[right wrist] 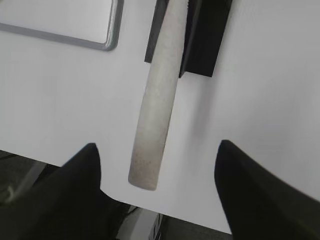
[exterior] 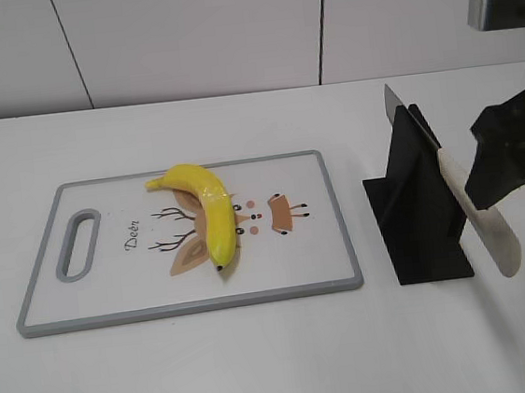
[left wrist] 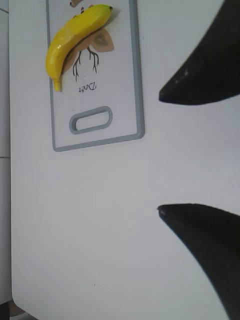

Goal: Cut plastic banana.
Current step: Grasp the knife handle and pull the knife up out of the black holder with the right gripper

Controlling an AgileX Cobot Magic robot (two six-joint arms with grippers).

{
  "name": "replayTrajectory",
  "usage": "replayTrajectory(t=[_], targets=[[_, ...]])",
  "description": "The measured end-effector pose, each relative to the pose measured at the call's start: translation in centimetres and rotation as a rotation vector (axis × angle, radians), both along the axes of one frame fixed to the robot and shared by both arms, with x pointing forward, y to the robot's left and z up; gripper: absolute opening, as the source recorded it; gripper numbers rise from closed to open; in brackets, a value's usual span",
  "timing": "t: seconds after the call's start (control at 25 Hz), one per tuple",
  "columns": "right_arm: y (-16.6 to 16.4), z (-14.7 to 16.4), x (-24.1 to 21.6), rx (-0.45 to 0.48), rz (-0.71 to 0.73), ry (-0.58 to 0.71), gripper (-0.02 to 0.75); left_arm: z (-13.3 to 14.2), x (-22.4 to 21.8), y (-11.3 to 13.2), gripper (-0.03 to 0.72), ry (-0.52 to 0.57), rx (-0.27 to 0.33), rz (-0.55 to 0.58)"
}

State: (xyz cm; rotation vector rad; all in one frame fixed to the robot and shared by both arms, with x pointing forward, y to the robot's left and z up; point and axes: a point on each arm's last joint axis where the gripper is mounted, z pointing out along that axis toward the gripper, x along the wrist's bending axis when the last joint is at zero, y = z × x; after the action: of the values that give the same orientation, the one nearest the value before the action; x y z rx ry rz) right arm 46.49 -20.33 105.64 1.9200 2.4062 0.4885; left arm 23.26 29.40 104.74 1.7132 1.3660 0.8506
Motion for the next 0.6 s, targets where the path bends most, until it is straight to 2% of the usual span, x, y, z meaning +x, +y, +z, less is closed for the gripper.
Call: replayTrajectory(t=[0.28, 0.48, 0.6], targets=[[1.3, -3.8, 2.3, 0.013, -0.001, 0.112, 0.545, 0.0, 0.0, 0.0, 0.589, 0.000, 0.001, 0.000], [1.7, -6.4, 3.5, -0.013, -0.001, 0.179, 0.543, 0.0, 0.0, 0.0, 0.589, 0.000, 0.001, 0.000], [1.8, -7.1, 3.7, -0.021, -0.001, 0.202, 0.491, 0.0, 0.0, 0.0, 0.589, 0.000, 0.001, 0.000]])
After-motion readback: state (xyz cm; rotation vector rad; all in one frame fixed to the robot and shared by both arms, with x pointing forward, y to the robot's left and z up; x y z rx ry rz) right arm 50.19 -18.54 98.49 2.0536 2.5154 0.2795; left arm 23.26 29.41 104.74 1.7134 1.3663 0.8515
